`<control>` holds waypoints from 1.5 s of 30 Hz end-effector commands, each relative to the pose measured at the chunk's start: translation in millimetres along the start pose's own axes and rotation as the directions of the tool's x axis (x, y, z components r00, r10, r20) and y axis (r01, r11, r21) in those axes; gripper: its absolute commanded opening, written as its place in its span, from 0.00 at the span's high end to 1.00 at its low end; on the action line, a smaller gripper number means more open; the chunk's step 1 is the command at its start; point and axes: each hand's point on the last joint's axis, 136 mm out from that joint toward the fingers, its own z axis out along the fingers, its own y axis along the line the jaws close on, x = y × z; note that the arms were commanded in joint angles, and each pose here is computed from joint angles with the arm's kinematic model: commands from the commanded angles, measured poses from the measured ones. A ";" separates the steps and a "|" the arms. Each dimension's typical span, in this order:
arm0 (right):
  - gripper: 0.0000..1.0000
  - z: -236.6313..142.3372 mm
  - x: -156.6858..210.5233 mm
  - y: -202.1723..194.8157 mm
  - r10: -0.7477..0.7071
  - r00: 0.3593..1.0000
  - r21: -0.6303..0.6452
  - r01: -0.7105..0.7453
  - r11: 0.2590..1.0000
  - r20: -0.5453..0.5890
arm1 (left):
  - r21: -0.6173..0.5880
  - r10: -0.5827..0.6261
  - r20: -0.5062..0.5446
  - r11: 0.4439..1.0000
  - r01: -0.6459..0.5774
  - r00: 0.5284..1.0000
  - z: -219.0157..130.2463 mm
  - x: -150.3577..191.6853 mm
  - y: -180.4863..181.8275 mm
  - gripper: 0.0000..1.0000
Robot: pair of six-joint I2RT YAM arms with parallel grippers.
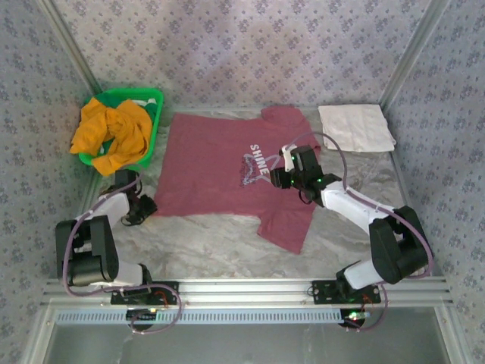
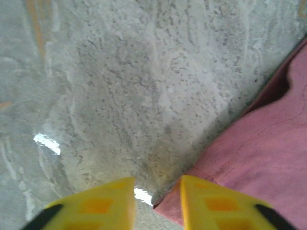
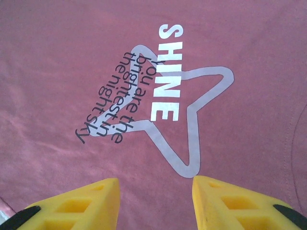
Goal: Fold and stack the t-shirts
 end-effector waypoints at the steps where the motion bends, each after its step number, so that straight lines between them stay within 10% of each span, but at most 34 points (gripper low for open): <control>1: 0.54 -9.0 5.8 -3.4 0.044 0.999 0.026 -0.044 0.999 0.005 | 0.141 0.064 0.001 0.988 -0.064 0.998 6.1 -2.0 -37.5 0.80; 11: 0.54 -43.3 74.7 -18.5 0.184 0.970 0.100 -0.170 0.980 -0.161 | 0.168 0.074 0.012 0.983 -0.075 0.997 -6.1 0.7 -41.0 1.00; 15: 0.54 -47.0 97.6 -18.8 0.214 0.957 0.099 -0.198 0.975 -0.194 | 0.181 0.078 0.037 0.980 -0.083 0.996 -16.6 -1.9 -46.2 0.76; 21: 0.55 -43.0 98.7 -17.9 0.229 0.956 0.089 -0.216 0.972 -0.186 | 0.153 0.090 0.037 0.984 -0.094 0.995 -13.5 -3.2 -43.8 0.68; 33: 0.55 -33.3 121.2 -16.1 0.251 0.943 0.092 -0.237 0.967 -0.217 | 0.169 0.082 0.020 0.982 -0.085 0.996 -5.3 -1.4 -48.5 1.00; 45: 0.56 -38.3 143.3 -5.9 0.243 0.919 0.075 -0.231 0.970 -0.309 | 0.117 0.075 0.008 0.990 -0.076 0.997 -32.4 17.6 -26.9 1.00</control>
